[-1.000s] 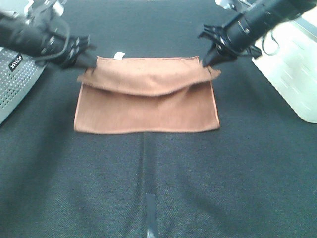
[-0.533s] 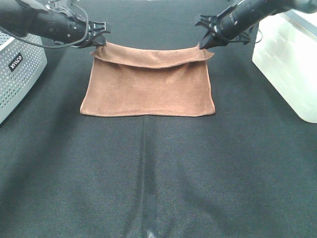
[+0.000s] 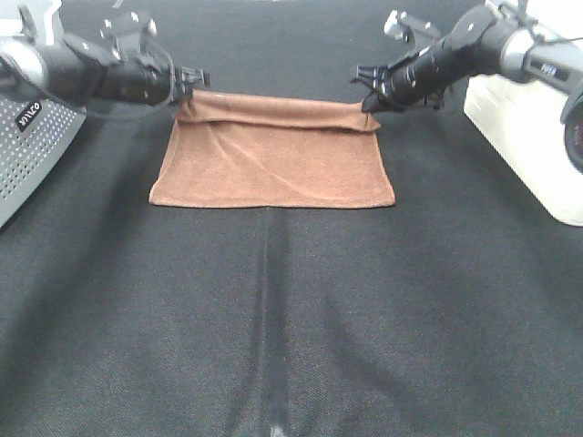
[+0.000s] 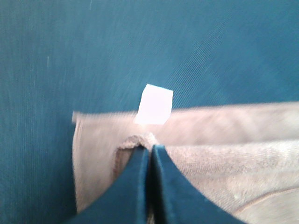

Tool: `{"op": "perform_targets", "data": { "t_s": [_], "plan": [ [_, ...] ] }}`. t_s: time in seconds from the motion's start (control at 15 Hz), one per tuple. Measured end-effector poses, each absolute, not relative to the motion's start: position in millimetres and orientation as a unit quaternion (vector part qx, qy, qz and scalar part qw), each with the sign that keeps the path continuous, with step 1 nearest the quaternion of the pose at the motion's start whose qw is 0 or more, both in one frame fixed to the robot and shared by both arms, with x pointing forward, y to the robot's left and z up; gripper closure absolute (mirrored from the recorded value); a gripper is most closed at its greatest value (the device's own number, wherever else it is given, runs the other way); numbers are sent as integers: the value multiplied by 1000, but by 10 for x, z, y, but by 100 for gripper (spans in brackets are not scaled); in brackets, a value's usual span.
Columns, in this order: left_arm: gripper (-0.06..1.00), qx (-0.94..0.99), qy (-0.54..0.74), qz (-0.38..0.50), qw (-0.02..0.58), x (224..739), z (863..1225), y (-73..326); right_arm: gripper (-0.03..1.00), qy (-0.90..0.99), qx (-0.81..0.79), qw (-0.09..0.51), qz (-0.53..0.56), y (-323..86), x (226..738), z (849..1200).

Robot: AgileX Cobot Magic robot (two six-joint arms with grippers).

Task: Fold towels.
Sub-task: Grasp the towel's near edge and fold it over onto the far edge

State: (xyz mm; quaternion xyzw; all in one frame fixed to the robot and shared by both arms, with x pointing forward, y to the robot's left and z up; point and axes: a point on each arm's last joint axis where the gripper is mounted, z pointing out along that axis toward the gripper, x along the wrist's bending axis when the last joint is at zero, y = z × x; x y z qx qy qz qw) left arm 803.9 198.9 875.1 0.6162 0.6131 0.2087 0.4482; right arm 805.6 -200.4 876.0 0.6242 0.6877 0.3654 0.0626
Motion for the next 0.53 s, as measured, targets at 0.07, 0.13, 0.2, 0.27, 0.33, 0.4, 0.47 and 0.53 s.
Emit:
{"op": "perform_targets", "data": {
  "t_s": [0.07,0.13,0.2,0.27,0.33,0.4,0.47,0.53],
  "plan": [
    [84,616,615,209,446,8041,8707,1992,85,687,625,64,364,-2007,8060,8727],
    [74,616,615,209,446,8043,8704,1993,70,685,626,68,366,-2010,8068,8720],
    [60,617,613,209,447,8046,8716,1989,54,683,626,72,369,-2013,8076,8736],
    [36,625,609,199,447,8035,8715,1971,35,684,624,74,370,-2014,8075,8779],
    [36,625,609,199,447,8035,8715,1971,35,684,624,74,370,-2014,8075,8779],
    [26,637,600,195,443,8023,8727,1957,30,689,620,74,367,-2014,8065,8832],
    [21,654,586,191,439,8006,8772,1940,27,697,615,71,362,-2012,8043,8913],
    [20,669,572,185,437,7986,8844,1926,26,704,610,63,358,-2004,8012,9020]
  ]
}}
